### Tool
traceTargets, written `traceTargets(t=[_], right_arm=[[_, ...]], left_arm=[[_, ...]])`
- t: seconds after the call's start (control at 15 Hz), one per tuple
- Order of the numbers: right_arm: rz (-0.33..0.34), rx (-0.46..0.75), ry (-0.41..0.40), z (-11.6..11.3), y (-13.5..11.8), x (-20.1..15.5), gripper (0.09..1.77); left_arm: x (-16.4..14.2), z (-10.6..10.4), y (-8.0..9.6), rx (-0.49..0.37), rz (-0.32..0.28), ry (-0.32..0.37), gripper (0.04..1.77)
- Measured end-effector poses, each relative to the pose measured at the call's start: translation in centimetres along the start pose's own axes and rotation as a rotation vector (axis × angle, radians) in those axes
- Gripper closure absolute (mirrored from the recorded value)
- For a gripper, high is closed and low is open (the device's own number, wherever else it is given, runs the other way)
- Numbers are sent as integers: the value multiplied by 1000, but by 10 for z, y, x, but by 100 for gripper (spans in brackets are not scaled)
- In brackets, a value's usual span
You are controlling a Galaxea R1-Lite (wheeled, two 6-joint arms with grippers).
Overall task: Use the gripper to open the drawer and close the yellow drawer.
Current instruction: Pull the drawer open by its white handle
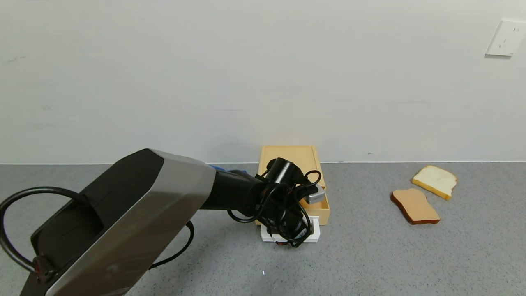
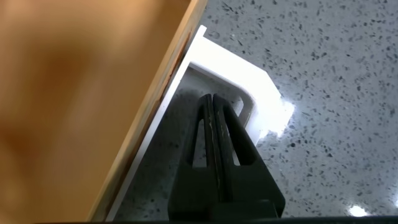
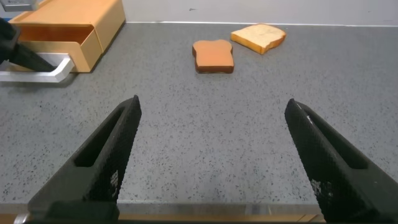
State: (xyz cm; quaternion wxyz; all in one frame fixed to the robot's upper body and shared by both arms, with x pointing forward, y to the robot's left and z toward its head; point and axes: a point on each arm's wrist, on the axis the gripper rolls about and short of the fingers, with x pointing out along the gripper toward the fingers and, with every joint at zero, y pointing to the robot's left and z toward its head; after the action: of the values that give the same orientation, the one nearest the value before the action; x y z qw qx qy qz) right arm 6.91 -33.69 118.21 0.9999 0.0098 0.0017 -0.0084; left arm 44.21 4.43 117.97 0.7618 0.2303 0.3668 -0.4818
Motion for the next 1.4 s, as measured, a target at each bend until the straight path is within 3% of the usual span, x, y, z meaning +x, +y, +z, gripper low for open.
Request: traceTargets(t=[1.4], right_arm=[[0,0,-1,0,0,0,16]], left_arm=[[-20,-6,-42,-145,-43,49,170]])
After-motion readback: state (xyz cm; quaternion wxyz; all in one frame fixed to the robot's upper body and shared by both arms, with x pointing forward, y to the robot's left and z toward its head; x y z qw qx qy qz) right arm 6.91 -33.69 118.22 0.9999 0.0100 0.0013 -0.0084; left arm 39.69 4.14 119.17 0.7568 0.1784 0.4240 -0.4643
